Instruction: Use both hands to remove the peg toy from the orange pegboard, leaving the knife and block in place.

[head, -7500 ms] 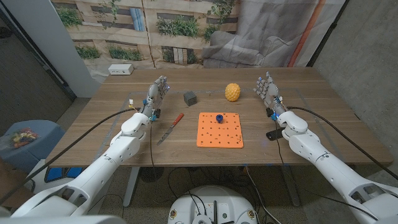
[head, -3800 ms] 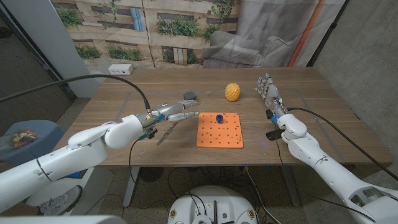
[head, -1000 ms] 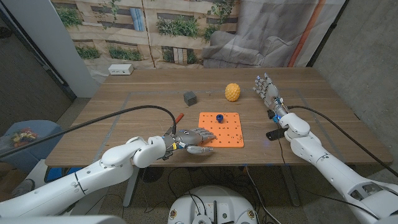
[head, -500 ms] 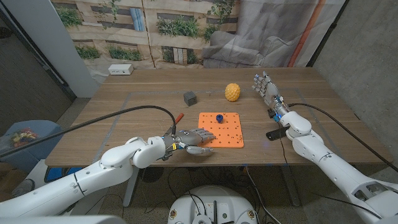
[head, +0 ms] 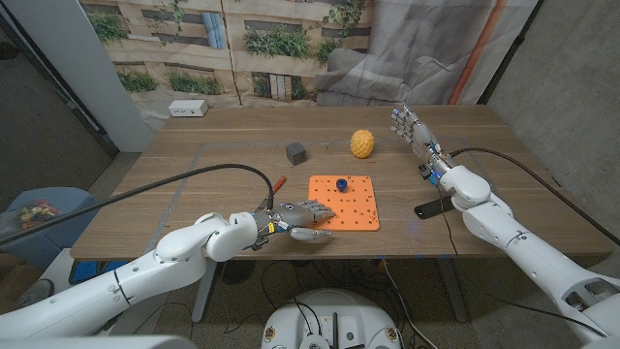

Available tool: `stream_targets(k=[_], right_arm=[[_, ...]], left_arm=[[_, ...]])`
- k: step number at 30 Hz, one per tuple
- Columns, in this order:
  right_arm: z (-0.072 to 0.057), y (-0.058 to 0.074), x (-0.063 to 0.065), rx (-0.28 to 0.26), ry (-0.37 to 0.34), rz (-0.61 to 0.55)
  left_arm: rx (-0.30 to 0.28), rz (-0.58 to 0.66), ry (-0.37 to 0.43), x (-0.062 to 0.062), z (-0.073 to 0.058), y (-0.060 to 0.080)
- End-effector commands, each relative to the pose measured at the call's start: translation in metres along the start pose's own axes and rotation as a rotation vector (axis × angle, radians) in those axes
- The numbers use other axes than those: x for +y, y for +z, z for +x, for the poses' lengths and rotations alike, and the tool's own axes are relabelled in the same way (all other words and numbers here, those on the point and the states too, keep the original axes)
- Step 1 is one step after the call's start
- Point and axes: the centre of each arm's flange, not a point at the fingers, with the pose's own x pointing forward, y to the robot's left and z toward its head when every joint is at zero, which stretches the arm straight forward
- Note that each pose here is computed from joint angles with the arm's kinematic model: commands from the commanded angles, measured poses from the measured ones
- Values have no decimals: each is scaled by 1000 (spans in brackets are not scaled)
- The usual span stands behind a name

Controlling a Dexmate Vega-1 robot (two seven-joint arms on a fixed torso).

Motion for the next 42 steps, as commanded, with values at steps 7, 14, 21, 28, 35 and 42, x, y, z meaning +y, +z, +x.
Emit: stream_targets(k=[7,14,21,28,35,42], right_arm=[[2,31,8,-73,98,-250],[-3,39,10,-68,122,-346],[-4,49,13,-65,156,-458],[-4,61,18,-48,215,-584],[-3,72,28,-42,256,-676],[0,84,33,-34,307,-763]], left_arm=[[2,2,1,3,4,-5],[-2,9,-8,5,3,-6],[5,4,-17,6,2,-9],[10,-1,-18,9,1,-12],[9,-3,-23,10,2,-16],[9,-8,-29,10,5,-22]])
